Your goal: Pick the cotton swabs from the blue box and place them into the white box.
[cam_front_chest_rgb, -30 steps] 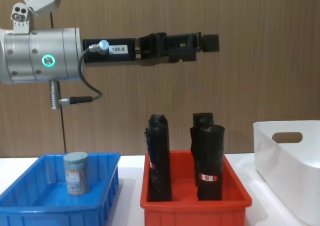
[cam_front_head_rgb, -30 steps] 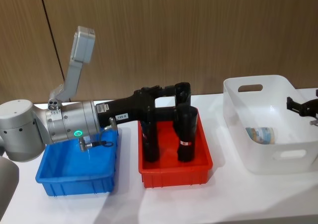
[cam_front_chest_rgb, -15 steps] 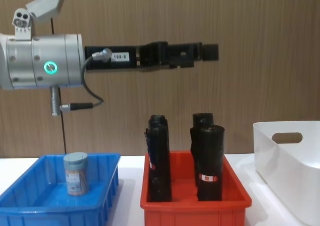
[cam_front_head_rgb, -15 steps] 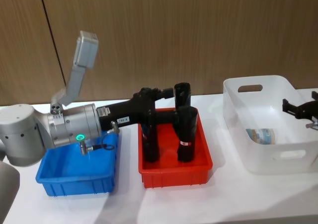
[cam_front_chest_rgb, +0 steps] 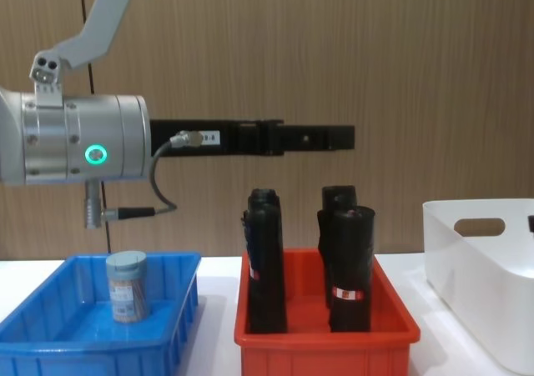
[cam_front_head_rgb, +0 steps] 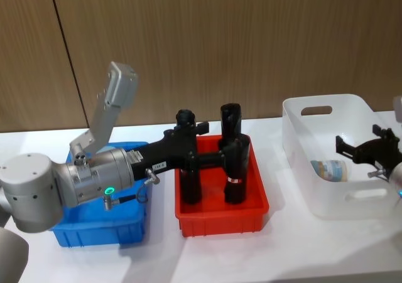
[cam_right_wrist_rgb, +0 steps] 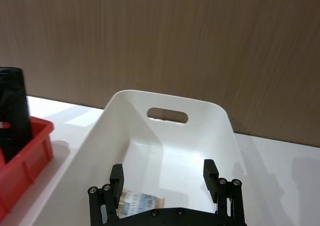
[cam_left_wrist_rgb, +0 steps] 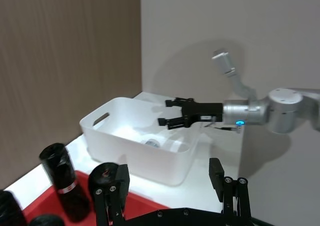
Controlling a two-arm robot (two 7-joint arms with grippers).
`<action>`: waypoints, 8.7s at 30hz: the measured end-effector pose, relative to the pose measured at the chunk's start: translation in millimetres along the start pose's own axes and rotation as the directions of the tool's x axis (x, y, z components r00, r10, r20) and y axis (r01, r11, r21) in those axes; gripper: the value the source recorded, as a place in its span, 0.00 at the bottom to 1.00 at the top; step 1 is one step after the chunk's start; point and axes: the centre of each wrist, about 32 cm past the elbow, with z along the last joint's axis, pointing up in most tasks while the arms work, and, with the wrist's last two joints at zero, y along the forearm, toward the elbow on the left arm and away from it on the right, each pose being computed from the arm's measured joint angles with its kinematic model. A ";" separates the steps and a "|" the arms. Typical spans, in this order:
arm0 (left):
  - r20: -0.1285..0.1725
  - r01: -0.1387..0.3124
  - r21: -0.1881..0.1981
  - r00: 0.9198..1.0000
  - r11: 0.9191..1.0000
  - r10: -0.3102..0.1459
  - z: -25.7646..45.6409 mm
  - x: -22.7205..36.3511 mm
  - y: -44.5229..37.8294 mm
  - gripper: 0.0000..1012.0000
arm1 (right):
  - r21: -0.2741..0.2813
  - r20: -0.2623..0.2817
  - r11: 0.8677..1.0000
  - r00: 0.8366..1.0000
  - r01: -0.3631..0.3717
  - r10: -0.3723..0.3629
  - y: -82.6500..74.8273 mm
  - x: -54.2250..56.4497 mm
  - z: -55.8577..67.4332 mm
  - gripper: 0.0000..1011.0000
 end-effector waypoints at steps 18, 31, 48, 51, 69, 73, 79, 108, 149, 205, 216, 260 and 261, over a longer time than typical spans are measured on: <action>0.092 -0.202 0.012 0.975 0.979 0.200 -23.3 -27.8 1.3 0.99 | 0.069 -0.023 0.995 0.997 -0.067 0.069 -33.6 -43.8 -3.3 0.99; 0.155 -0.333 -0.010 0.931 0.943 0.330 -37.7 -49.3 2.5 0.99 | 0.126 -0.048 0.986 0.992 -0.108 0.115 -65.9 -74.2 -0.5 0.99; 0.221 -0.486 -0.072 0.844 0.871 0.489 -55.6 -79.7 5.1 0.99 | 0.196 -0.083 0.970 0.984 -0.141 0.160 -109.6 -104.9 9.6 0.99; 0.227 -0.504 -0.082 0.831 0.860 0.509 -58.4 -84.0 5.6 0.99 | 0.202 -0.087 0.969 0.983 -0.143 0.163 -114.1 -107.4 11.0 0.99; 0.251 -0.592 -0.147 0.752 0.792 0.609 -68.9 -106.7 8.1 0.99 | 0.214 -0.094 0.966 0.981 -0.147 0.170 -121.9 -111.9 13.3 0.99; 0.251 -0.593 -0.148 0.752 0.792 0.610 -69.0 -106.9 8.1 0.99 | 0.214 -0.094 0.966 0.981 -0.147 0.170 -121.9 -111.9 13.3 0.99; 0.251 -0.594 -0.148 0.751 0.791 0.611 -68.8 -106.7 8.1 0.99 | 0.214 -0.094 0.966 0.981 -0.148 0.171 -121.9 -111.9 13.3 0.99; 0.251 -0.594 -0.147 0.751 0.791 0.611 -69.0 -106.5 8.1 0.99 | 0.142 -0.106 0.947 0.947 -0.288 0.304 -89.9 -75.4 -8.1 0.99; 0.251 -0.594 -0.147 0.751 0.791 0.611 -69.0 -106.5 8.1 0.99 | 0.148 -0.117 0.831 0.824 -0.537 0.554 4.5 -63.2 -5.9 0.99; 0.251 -0.594 -0.147 0.751 0.791 0.611 -69.0 -106.5 8.1 0.99 | 0.116 -0.091 0.809 0.805 -0.576 0.586 73.0 -83.5 -10.5 0.99; 0.251 -0.594 -0.147 0.751 0.791 0.611 -69.0 -106.5 8.2 0.99 | 0.117 -0.089 0.808 0.804 -0.577 0.587 79.6 -83.5 -12.9 0.83; 0.251 -0.594 -0.147 0.751 0.791 0.611 -69.0 -106.5 8.1 0.99 | 0.299 -0.027 0.822 0.857 -0.484 0.514 53.5 -58.1 57.6 0.50; 0.251 -0.594 -0.147 0.751 0.791 0.611 -69.0 -106.5 8.2 0.99 | 0.307 -0.025 0.827 0.864 -0.472 0.502 50.5 -55.8 60.9 0.50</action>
